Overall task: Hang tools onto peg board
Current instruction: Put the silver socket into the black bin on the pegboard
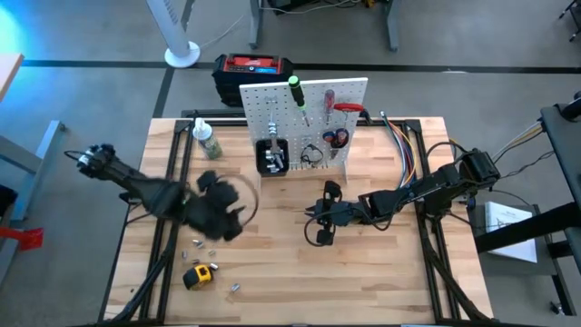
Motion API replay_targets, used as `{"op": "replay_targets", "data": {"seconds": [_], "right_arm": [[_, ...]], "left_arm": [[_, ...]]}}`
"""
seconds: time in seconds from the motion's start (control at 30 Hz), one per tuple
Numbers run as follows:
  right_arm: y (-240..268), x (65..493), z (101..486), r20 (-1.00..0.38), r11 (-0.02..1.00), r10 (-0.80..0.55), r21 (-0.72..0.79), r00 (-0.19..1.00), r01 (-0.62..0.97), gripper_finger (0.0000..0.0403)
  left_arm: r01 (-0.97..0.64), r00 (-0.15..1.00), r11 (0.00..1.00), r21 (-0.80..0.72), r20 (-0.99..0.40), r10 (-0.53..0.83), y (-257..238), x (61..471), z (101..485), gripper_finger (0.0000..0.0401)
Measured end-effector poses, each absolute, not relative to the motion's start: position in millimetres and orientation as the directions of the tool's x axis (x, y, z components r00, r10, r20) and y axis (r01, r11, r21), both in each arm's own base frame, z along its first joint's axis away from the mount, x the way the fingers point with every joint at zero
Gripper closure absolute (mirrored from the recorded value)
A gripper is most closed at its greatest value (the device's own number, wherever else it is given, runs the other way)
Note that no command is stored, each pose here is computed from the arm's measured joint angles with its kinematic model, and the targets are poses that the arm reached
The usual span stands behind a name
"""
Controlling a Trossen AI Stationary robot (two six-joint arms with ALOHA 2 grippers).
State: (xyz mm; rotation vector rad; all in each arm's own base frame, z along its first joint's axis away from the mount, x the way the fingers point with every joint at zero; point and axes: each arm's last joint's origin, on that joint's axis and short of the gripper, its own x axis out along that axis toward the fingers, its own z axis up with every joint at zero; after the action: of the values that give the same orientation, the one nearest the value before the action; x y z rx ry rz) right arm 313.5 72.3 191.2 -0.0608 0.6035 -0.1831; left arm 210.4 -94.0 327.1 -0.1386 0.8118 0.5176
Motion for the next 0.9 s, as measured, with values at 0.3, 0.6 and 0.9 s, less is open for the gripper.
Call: {"op": "replay_targets", "data": {"seconds": [0.3, 0.6, 0.9], "right_arm": [[72, 314, 192, -0.554, 0.981, -0.188, -0.154, 0.811, 0.122, 0.0366], [72, 314, 192, -0.554, 0.976, -0.188, -0.197, 0.811, 0.091, 0.0366], [71, 311, 186, -0.576, 0.972, -0.175, -0.230, 0.799, 0.048, 0.0366]], "left_arm": [[-0.590, 0.393, 0.803, -0.082, -0.898, 0.197, -139, 164, 267, 0.0208], [-0.727, 0.110, 0.687, -0.023, -0.991, 0.083, -136, 142, 214, 0.0225], [-0.735, 0.116, 0.666, -0.128, -0.991, -0.062, -138, 140, 178, 0.0214]]}}
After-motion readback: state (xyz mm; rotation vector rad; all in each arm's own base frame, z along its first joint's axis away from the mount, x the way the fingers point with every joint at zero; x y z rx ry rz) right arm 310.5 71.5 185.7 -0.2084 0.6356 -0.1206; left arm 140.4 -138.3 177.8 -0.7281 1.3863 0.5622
